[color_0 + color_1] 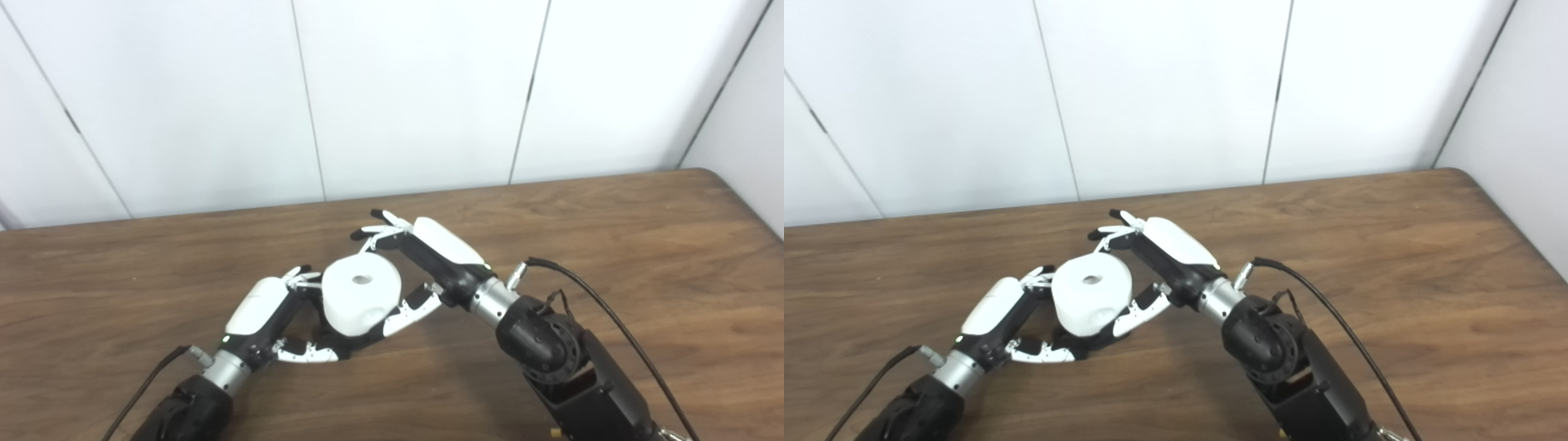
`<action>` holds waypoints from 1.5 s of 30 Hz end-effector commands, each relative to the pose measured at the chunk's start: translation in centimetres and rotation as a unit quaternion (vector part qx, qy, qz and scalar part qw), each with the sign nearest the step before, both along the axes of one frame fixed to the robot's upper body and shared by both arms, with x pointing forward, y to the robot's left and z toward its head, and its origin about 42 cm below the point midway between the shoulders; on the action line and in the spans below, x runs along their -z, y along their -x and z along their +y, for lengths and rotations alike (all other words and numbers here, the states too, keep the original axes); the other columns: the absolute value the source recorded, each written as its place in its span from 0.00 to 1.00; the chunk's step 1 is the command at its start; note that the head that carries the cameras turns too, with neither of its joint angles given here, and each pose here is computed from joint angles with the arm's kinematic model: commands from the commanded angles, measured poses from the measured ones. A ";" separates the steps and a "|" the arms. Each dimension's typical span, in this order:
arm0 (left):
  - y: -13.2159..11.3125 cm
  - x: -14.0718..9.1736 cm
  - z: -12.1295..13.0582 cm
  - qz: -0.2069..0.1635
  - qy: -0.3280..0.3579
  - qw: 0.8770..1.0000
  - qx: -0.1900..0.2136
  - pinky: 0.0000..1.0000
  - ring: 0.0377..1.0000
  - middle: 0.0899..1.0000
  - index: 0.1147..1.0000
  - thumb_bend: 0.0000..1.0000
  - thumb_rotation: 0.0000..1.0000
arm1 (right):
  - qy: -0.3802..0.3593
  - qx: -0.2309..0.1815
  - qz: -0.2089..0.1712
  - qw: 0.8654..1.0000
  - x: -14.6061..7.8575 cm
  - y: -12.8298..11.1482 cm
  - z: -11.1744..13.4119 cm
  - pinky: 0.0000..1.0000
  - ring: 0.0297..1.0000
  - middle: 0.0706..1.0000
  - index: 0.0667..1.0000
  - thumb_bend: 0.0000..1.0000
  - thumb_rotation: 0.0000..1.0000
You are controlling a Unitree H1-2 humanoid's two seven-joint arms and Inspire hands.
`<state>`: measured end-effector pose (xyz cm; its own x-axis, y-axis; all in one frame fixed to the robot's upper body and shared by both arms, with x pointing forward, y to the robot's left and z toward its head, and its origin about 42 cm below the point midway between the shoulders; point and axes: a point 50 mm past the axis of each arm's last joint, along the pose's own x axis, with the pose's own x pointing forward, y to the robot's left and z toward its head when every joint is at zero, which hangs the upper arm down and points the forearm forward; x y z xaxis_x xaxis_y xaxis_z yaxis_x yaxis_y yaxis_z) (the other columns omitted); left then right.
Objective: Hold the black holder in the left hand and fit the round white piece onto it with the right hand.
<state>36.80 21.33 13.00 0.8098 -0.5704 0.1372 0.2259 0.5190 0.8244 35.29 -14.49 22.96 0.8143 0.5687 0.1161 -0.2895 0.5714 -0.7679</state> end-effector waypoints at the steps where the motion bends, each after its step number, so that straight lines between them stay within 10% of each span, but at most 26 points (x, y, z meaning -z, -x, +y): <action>1: 0.4 0.4 -0.8 0.012 -0.026 0.999 0.020 0.97 0.84 0.63 0.42 0.52 0.05 | -0.014 -0.018 -0.038 0.999 -1.5 -0.4 0.6 1.00 1.00 0.84 0.45 0.52 0.15; 45: 1.8 0.6 -1.8 0.018 -0.008 0.999 0.034 0.98 0.84 0.62 0.41 0.52 0.05 | 0.018 0.016 -0.035 0.999 0.7 -2.5 -1.8 1.00 1.00 0.84 0.45 0.52 0.15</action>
<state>35.48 20.01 12.93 0.7917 -0.5956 0.1360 0.2546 0.5240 0.8128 37.29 -16.09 20.53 0.8374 0.5404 0.0823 -0.2747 0.5462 -0.7913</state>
